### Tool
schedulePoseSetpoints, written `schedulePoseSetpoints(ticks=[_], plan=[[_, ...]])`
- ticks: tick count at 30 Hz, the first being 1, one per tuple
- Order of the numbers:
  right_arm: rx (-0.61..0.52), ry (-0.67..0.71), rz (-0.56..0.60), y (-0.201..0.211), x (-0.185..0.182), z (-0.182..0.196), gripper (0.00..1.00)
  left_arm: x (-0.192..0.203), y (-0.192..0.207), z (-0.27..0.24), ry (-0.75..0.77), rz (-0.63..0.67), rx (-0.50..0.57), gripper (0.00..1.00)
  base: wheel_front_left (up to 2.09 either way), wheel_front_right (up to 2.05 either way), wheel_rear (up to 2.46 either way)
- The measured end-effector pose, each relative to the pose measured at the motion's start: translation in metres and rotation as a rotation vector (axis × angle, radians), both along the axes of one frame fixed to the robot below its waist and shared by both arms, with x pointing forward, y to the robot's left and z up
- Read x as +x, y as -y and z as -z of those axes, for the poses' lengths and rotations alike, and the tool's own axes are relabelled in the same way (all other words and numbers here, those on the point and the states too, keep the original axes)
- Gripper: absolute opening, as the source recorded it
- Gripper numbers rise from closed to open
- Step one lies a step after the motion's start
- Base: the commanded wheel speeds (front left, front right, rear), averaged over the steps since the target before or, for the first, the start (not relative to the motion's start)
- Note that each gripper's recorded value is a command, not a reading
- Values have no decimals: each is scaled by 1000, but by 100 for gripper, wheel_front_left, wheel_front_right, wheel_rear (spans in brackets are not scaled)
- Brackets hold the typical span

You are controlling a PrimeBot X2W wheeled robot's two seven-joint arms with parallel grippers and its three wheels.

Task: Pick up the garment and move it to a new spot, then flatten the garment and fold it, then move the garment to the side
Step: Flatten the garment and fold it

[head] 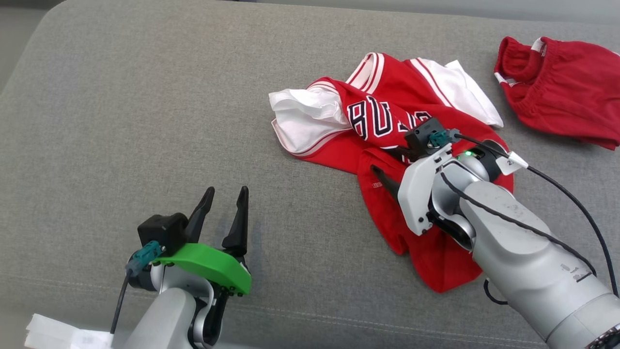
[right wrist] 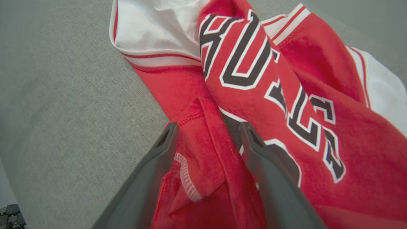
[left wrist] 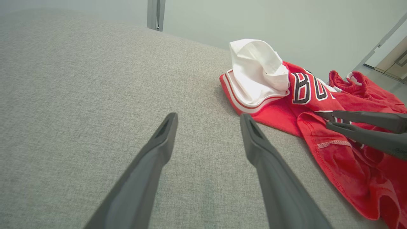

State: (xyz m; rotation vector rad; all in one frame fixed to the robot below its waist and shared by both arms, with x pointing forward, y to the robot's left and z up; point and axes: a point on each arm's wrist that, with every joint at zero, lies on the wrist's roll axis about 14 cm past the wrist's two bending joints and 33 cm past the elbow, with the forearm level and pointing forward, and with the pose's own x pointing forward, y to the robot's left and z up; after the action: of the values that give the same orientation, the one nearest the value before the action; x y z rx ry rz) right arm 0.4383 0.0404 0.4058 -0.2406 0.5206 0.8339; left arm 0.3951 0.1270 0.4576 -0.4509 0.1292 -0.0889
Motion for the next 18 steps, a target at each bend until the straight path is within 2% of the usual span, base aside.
schedulePoseSetpoints(ticks=[5, 6, 7, 8, 9, 14, 18], plan=[[-22, -15, 8, 2, 6, 7, 100, 1, -8, 2, -4, -27, 3, 100, 0, 0, 0], [-33, -26, 10, 3, 6, 11, 66, 1, -10, 2, -4, -30, 4, 100, 0, 0, 0], [-40, -33, 11, 4, 5, 13, 49, 1, -10, 2, -4, -33, 4, 100, 0, 0, 0], [-45, -39, 13, 5, 4, 15, 38, 0, -11, 2, -4, -35, 5, 100, 0, 0, 0], [-50, -43, 15, 6, 4, 17, 1, 0, -11, 1, -2, -34, 4, 100, 0, 0, 0], [-63, -44, 19, 7, 7, 18, 0, 0, -14, 1, 0, -42, 3, 100, 0, 0, 0], [-29, -4, 17, 2, 12, 6, 0, -1, -17, 1, 1, -53, 3, 100, 0, 0, 0]])
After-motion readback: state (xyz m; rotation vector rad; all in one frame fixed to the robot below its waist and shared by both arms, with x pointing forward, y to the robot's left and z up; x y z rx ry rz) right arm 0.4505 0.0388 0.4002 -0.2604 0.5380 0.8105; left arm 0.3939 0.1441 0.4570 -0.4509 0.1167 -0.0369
